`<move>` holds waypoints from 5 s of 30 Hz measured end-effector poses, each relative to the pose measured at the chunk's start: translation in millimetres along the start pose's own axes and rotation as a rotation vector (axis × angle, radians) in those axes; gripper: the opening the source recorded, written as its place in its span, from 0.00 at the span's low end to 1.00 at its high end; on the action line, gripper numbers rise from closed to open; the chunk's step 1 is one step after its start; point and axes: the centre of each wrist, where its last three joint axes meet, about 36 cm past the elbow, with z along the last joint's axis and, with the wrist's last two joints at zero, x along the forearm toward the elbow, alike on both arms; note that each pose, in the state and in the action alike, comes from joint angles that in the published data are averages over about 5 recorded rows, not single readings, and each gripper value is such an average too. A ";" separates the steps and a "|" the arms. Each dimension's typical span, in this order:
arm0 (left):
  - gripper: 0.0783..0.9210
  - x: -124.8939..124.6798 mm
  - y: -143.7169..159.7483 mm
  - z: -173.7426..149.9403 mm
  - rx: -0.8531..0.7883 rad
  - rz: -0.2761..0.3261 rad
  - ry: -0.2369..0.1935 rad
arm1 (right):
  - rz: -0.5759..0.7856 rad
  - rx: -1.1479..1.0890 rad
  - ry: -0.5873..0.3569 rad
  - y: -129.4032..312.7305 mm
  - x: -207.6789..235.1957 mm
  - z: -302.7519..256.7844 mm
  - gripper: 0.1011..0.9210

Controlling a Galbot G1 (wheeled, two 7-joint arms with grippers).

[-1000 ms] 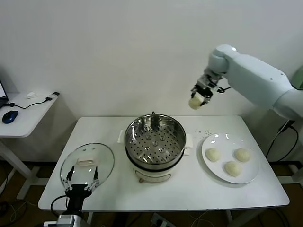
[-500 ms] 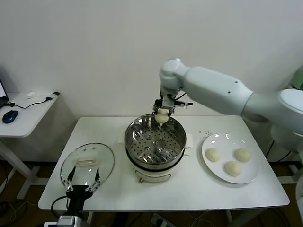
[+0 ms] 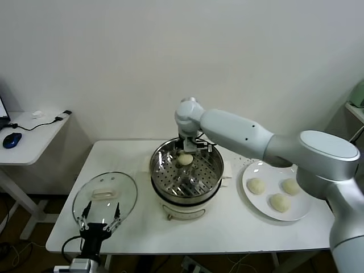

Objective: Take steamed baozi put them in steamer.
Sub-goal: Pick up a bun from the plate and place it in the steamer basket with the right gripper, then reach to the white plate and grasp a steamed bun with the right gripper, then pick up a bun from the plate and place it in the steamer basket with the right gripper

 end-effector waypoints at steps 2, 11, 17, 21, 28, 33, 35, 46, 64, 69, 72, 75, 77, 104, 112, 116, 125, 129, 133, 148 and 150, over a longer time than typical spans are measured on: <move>0.88 -0.1 -1.0 0.7 0.000 0.002 0.003 | 0.000 -0.004 -0.001 1.1 -3.0 0.8 0.64; 0.88 0.5 -2.8 4.1 -0.002 0.002 0.013 | 0.014 -0.027 -0.005 5.4 0.3 7.0 0.87; 0.88 0.4 -3.9 4.3 -0.001 0.003 0.014 | 0.060 -0.067 -0.006 16.2 24.4 13.0 0.88; 0.88 0.1 -4.2 2.8 -0.001 0.000 0.012 | 0.102 -0.145 0.000 40.4 50.5 20.5 0.88; 0.88 1.8 -5.5 -1.7 0.002 0.002 0.004 | 0.137 -0.459 -0.008 121.8 100.1 32.7 0.88; 0.88 1.8 -8.1 -5.5 0.005 0.008 -0.005 | 0.136 -0.787 -0.057 197.4 114.8 30.0 0.88; 0.88 1.1 -9.0 -6.4 0.005 0.009 -0.008 | 0.132 -0.921 -0.081 227.3 113.6 25.0 0.88; 0.88 2.2 -8.8 -6.0 0.003 0.003 -0.001 | 0.066 -1.470 -0.196 347.4 49.8 -24.0 0.88; 0.88 4.6 -8.2 4.3 -0.018 0.000 0.027 | -0.075 -1.658 -0.220 384.2 -68.7 -57.0 0.88; 0.88 4.4 -8.7 6.4 -0.020 0.001 0.031 | -0.085 -1.668 -0.221 380.3 -86.6 -56.3 0.88; 0.88 4.4 -9.0 6.8 -0.021 0.001 0.031 | -0.090 -1.672 -0.227 376.2 -95.8 -55.0 0.88; 0.88 4.6 -8.7 7.0 -0.022 0.000 0.032 | -0.096 -1.675 -0.232 371.8 -103.1 -53.7 0.88; 0.88 4.8 -8.4 7.2 -0.023 0.000 0.032 | -0.099 -1.677 -0.235 369.9 -106.5 -52.8 0.88; 0.88 6.8 -8.4 5.0 -0.026 0.003 0.026 | -0.086 -1.730 -0.253 378.2 -94.5 -45.8 0.55; 0.88 7.1 -9.5 2.8 -0.027 0.012 0.019 | -0.010 -1.726 -0.229 370.5 -28.1 -10.0 0.55; 0.88 6.4 -11.8 2.3 -0.027 0.021 0.014 | 0.041 -1.698 -0.220 349.7 20.1 15.4 0.55; 0.88 6.9 -18.4 1.7 -0.029 0.048 0.000 | 0.141 -1.632 -0.246 270.2 109.8 53.9 0.55; 0.88 7.9 -19.1 4.4 -0.030 0.058 0.002 | 0.167 -1.597 -0.274 221.1 127.8 61.4 0.55; 0.88 8.5 -18.7 6.9 -0.025 0.059 0.007 | 0.176 -1.556 -0.297 168.9 133.3 64.1 0.55; 0.88 12.2 -10.5 16.3 -0.027 0.056 0.020 | 0.075 -1.428 -0.370 29.6 72.7 37.0 0.55; 0.88 12.2 -10.6 17.2 -0.025 0.056 0.020 | 0.057 -1.424 -0.376 22.7 61.3 30.9 0.55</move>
